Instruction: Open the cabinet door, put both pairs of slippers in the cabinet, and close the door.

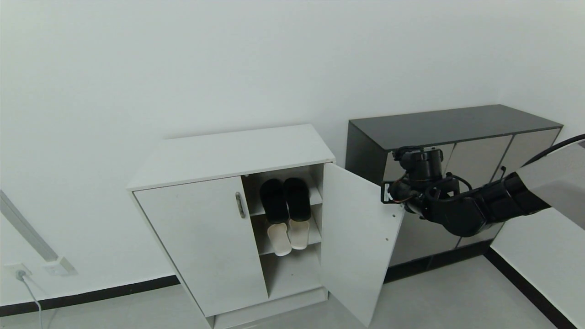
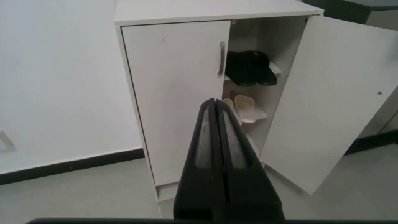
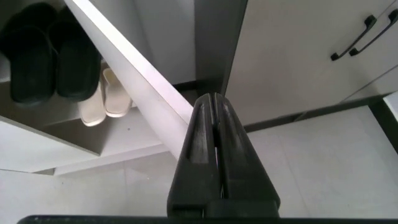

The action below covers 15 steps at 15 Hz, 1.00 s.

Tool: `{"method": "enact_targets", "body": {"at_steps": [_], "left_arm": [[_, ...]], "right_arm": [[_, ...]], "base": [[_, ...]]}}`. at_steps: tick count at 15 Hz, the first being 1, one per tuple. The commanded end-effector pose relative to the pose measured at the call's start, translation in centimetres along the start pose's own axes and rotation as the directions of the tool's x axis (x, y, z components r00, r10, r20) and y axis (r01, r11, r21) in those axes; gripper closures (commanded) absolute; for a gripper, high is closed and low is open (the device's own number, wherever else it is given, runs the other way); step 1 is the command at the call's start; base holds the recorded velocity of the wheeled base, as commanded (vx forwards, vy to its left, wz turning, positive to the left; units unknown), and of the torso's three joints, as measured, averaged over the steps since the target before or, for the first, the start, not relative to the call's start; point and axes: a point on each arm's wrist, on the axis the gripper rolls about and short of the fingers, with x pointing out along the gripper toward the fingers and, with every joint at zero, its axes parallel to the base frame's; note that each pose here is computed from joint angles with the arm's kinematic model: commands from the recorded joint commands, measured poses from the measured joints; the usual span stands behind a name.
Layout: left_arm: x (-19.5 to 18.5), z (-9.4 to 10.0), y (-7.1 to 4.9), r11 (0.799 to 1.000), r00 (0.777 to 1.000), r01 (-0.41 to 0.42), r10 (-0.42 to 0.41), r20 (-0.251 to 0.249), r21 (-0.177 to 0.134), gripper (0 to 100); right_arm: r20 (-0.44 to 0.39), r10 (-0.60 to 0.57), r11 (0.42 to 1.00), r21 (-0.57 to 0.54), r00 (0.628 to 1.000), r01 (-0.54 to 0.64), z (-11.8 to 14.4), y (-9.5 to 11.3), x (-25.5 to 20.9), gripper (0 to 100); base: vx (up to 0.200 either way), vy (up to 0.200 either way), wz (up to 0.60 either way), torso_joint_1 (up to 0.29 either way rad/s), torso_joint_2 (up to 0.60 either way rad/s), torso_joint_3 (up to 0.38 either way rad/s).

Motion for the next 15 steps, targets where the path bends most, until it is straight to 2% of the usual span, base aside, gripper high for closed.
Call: {"method": "enact_targets", "body": {"at_steps": [1, 4, 7, 9, 12, 15], "left_arm": [[0.0, 0.0, 0.0, 1.0, 1.0, 0.0, 0.0, -0.001, -0.002, 100], [0.0, 0.0, 0.0, 1.0, 1.0, 0.0, 0.0, -0.001, 0.0, 100], [0.0, 0.0, 0.0, 1.0, 1.0, 0.0, 0.0, -0.001, 0.0, 100], [0.0, 0.0, 0.0, 1.0, 1.0, 0.0, 0.0, -0.001, 0.0, 100], [0.0, 0.0, 0.0, 1.0, 1.0, 0.0, 0.0, -0.001, -0.002, 100], [0.0, 0.0, 0.0, 1.0, 1.0, 0.0, 0.0, -0.001, -0.002, 100]], "right_arm": [[-0.005, 0.001, 1.0, -0.003, 1.0, -0.001, -0.2, 0.1, 0.1, 100], [-0.015, 0.005, 1.0, -0.009, 1.0, -0.005, -0.5, 0.2, -0.2, 100], [-0.027, 0.038, 0.999, -0.024, 0.999, -0.038, -0.9, 1.3, -1.4, 100], [-0.031, 0.079, 0.996, -0.032, 0.996, -0.08, -1.2, 2.6, -2.8, 100], [-0.031, 0.184, 0.981, -0.048, 0.982, -0.186, -1.7, 6.0, -6.7, 100], [-0.014, 0.279, 0.957, -0.072, 0.96, -0.28, -1.5, 7.8, -10.4, 100]], "base": [[0.0, 0.0, 0.0, 0.0, 0.0, 0.0], [0.0, 0.0, 0.0, 0.0, 0.0, 0.0], [0.0, 0.0, 0.0, 0.0, 0.0, 0.0], [0.0, 0.0, 0.0, 0.0, 0.0, 0.0], [0.0, 0.0, 0.0, 0.0, 0.0, 0.0], [0.0, 0.0, 0.0, 0.0, 0.0, 0.0]]}}
